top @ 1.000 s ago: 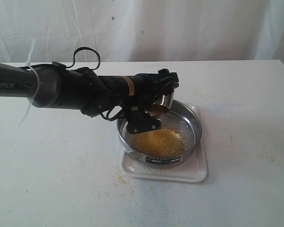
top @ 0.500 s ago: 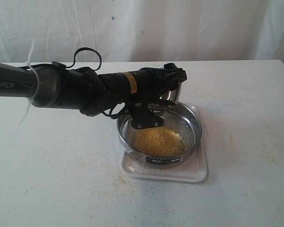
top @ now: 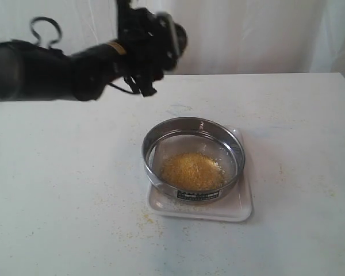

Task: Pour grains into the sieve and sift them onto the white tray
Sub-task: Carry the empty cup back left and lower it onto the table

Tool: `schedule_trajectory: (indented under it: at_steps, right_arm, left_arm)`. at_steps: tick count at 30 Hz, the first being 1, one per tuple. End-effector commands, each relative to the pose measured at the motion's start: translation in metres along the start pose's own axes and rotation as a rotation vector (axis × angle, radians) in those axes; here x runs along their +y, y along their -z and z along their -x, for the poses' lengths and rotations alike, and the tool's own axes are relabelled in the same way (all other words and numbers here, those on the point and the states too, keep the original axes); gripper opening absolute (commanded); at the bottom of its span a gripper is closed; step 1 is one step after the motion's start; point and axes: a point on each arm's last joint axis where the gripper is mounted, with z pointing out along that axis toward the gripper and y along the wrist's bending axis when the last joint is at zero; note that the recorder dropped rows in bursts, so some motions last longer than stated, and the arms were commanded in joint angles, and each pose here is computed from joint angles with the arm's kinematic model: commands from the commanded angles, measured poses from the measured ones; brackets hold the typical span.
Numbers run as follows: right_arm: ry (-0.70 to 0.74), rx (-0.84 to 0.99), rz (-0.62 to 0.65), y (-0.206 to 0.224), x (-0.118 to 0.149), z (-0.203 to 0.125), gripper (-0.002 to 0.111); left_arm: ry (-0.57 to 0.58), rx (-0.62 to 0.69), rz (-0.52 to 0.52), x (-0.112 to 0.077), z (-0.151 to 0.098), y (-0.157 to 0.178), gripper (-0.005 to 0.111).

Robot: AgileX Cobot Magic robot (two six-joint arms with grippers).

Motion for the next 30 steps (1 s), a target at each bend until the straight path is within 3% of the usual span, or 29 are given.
schedule_trajectory:
  at_steps: [1,5,9,12,15,17,23,27,30]
  right_arm:
    - [0.008,-0.007,0.000,0.000,0.000,0.000,0.000]
    - [0.008,-0.007,0.000,0.000,0.000,0.000,0.000]
    - [0.008,-0.007,0.000,0.000,0.000,0.000,0.000]
    - [0.008,-0.007,0.000,0.000,0.000,0.000,0.000]
    - [0.008,-0.007,0.000,0.000,0.000,0.000,0.000]
    - [0.008,-0.007,0.000,0.000,0.000,0.000,0.000]
    - [0.008,-0.007,0.000,0.000,0.000,0.000,0.000]
    - [0.008,-0.007,0.000,0.000,0.000,0.000,0.000]
    - [0.008,-0.007,0.000,0.000,0.000,0.000,0.000]
  left_arm:
    - [0.491,0.138,0.034,0.041,-0.042,0.034,0.000]
    - [0.789,0.382,-0.008,0.033,-0.113,0.057,0.000]
    - [0.916,0.512,0.002,0.007,-0.160,0.069,0.000]
    - [0.849,0.376,-0.018,-0.012,-0.165,0.066,0.000]
    - [0.761,0.122,-0.115,-0.033,-0.158,0.055,0.000]
    - [0.802,0.037,-0.146,-0.050,-0.161,0.047,0.000]
    - [0.931,0.106,-0.189,-0.100,-0.191,0.037,0.000]
    - [0.957,0.043,-0.183,-0.112,-0.195,0.034,0.000]
    - [0.949,0.084,-0.198,-0.115,-0.198,0.035,0.000]
